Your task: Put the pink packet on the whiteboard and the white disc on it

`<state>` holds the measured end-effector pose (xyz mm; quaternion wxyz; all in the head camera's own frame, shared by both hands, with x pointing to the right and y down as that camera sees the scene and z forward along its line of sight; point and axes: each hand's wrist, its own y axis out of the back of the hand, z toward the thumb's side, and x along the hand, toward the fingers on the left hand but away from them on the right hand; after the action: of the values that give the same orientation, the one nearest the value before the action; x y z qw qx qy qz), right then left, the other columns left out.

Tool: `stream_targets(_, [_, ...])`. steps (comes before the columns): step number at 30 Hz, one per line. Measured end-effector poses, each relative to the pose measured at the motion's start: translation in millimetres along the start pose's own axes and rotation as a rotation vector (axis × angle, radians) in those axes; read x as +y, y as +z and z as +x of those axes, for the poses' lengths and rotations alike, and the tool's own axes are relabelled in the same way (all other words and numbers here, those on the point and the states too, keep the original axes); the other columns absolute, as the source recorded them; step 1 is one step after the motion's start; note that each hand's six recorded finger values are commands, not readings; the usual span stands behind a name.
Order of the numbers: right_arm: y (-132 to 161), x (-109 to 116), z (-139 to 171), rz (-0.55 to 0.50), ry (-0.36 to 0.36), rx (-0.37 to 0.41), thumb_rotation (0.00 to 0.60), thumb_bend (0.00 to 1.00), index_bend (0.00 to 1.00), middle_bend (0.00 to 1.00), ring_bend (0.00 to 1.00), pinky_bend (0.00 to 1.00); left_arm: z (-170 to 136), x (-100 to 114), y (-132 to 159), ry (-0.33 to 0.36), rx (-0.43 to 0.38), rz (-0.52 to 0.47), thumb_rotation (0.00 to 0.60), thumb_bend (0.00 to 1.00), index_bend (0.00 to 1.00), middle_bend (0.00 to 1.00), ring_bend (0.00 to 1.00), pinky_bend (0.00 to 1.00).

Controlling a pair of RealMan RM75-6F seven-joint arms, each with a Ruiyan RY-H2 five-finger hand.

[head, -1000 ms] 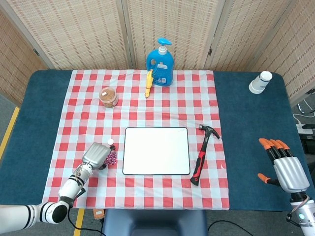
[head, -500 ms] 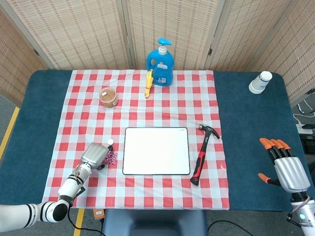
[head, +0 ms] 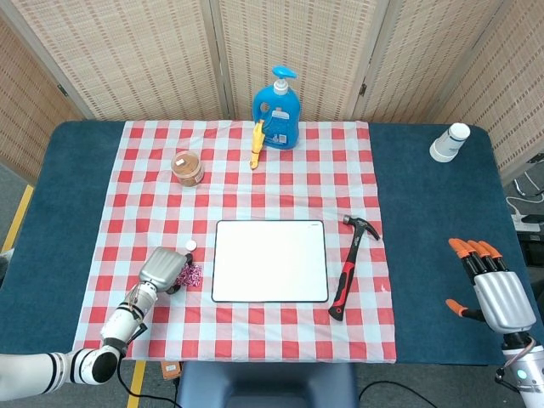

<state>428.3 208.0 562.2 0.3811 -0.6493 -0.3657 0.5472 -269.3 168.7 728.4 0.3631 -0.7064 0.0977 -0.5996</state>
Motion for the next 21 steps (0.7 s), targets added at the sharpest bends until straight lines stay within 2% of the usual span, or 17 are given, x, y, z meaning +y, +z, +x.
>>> stream_targets(11, [0, -1, -1, 0.000, 0.001, 0.001, 0.600, 0.02, 0.06, 0.12, 0.05, 0.13, -3, 19, 4, 0.033, -0.017, -0.005, 0.600, 0.26, 0.41, 1.00, 1.00, 1.00])
stream_targets(21, [-1, 0, -1, -0.002, 0.002, -0.001, 0.600, 0.02, 0.06, 0.12, 0.05, 0.13, 5, 57, 47, 0.088, -0.092, 0.018, 0.600, 0.26, 0.40, 1.00, 1.00, 1.00])
